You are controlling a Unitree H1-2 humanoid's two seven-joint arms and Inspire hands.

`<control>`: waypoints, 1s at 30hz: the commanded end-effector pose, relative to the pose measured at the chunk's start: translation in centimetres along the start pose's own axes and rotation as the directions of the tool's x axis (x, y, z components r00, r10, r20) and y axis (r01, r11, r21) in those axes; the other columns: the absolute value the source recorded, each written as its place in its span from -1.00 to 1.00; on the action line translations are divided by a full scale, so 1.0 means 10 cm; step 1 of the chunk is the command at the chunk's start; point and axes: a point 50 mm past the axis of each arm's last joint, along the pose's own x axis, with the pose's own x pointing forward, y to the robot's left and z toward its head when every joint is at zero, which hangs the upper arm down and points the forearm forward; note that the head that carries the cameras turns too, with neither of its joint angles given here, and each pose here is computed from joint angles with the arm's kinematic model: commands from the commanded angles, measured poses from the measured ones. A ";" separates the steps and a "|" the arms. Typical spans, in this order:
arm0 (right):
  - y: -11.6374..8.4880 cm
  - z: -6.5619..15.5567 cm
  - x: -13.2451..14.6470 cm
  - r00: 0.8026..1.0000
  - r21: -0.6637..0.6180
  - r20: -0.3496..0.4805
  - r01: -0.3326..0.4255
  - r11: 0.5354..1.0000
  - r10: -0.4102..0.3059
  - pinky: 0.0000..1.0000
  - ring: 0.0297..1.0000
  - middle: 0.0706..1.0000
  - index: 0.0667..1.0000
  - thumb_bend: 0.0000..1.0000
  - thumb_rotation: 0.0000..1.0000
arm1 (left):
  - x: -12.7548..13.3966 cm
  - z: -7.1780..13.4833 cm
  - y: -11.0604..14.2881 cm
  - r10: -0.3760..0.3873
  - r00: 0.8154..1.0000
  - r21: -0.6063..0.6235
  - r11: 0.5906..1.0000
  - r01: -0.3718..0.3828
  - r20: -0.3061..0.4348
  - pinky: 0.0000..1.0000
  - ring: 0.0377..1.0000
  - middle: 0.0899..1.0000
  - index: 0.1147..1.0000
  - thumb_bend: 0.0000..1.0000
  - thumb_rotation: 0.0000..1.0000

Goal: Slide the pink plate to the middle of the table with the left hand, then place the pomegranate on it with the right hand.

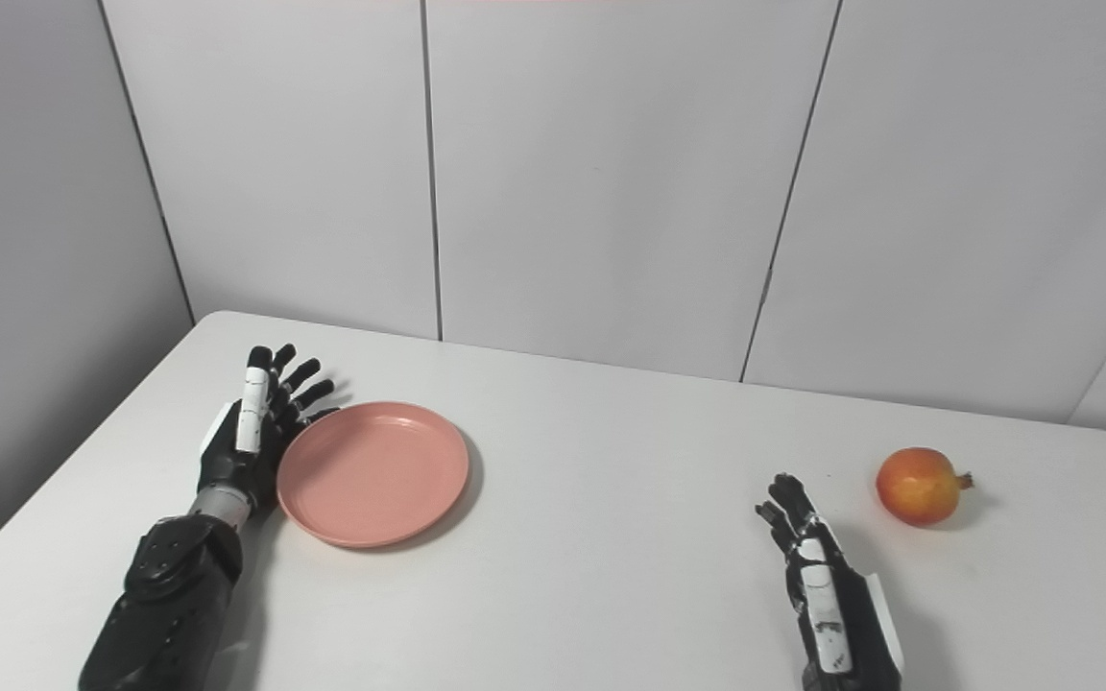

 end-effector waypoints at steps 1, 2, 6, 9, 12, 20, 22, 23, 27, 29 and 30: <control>0.02 -0.20 -0.18 0.996 0.021 -0.083 0.018 1.000 -0.016 1.00 0.84 0.86 0.79 0.66 0.86 | 0.08 0.12 -0.10 -0.027 1.000 -0.011 1.000 0.027 0.016 0.42 0.72 0.85 0.99 0.81 0.86; 0.02 -0.20 -0.18 0.996 0.020 -0.083 0.016 1.000 -0.015 1.00 0.85 0.86 0.80 0.66 0.86 | 0.07 0.11 -0.12 -0.031 0.999 -0.012 0.999 0.031 0.012 0.41 0.71 0.85 1.00 0.79 0.87; 0.03 -0.19 -0.17 0.996 0.014 -0.084 0.013 1.000 -0.012 1.00 0.85 0.86 0.81 0.69 0.86 | 0.05 0.05 -0.22 -0.051 0.999 -0.010 0.999 0.051 -0.004 0.38 0.68 0.82 0.97 0.83 0.84; 0.04 -0.19 -0.17 0.997 0.012 -0.083 0.013 1.000 -0.012 1.00 0.84 0.86 0.80 0.72 0.86 | 0.02 0.01 -0.28 -0.066 0.998 -0.012 0.998 0.065 -0.012 0.38 0.68 0.81 0.97 0.82 0.84; 0.05 -0.18 -0.16 0.997 0.008 -0.079 0.012 1.000 -0.011 1.00 0.83 0.86 0.81 0.72 0.87 | 0.00 -0.02 -0.35 -0.065 0.998 -0.017 0.998 0.065 -0.025 0.35 0.66 0.83 0.98 0.81 0.86; 0.08 -0.18 -0.14 0.997 0.010 -0.071 0.017 1.000 -0.017 0.99 0.82 0.84 0.80 0.71 0.86 | -0.06 -0.14 -0.49 -0.068 0.996 0.022 0.997 0.069 -0.053 0.29 0.63 0.78 0.93 0.81 0.85; 0.09 -0.17 -0.14 0.997 0.003 -0.069 0.017 1.000 -0.016 0.99 0.82 0.84 0.80 0.69 0.88 | -0.08 -0.18 -0.54 -0.062 0.997 0.033 0.997 0.064 -0.055 0.26 0.61 0.77 0.92 0.87 0.83; 0.09 -0.17 -0.14 0.998 0.005 -0.068 0.018 1.000 -0.017 0.98 0.81 0.84 0.80 0.69 0.87 | -0.09 -0.19 -0.58 -0.060 0.997 0.039 0.997 0.062 -0.053 0.26 0.60 0.77 0.91 0.89 0.83; 0.11 -0.17 -0.13 0.998 0.009 -0.066 0.019 1.000 -0.019 0.97 0.81 0.83 0.79 0.69 0.86 | -0.13 -0.24 -0.71 -0.046 0.998 0.054 0.997 0.048 -0.044 0.28 0.61 0.77 0.90 0.86 0.83; 0.12 -0.17 -0.12 0.998 0.009 -0.066 0.019 1.000 -0.019 0.96 0.81 0.84 0.79 0.69 0.86 | -0.14 -0.26 -0.76 -0.034 0.999 0.065 0.997 0.036 -0.042 0.27 0.60 0.77 0.92 0.86 0.83; 0.13 -0.17 -0.12 0.998 0.006 -0.066 0.019 1.000 -0.019 0.96 0.81 0.84 0.79 0.69 0.86 | -0.15 -0.27 -0.79 -0.026 0.999 0.068 0.997 0.029 -0.041 0.26 0.60 0.77 0.91 0.86 0.84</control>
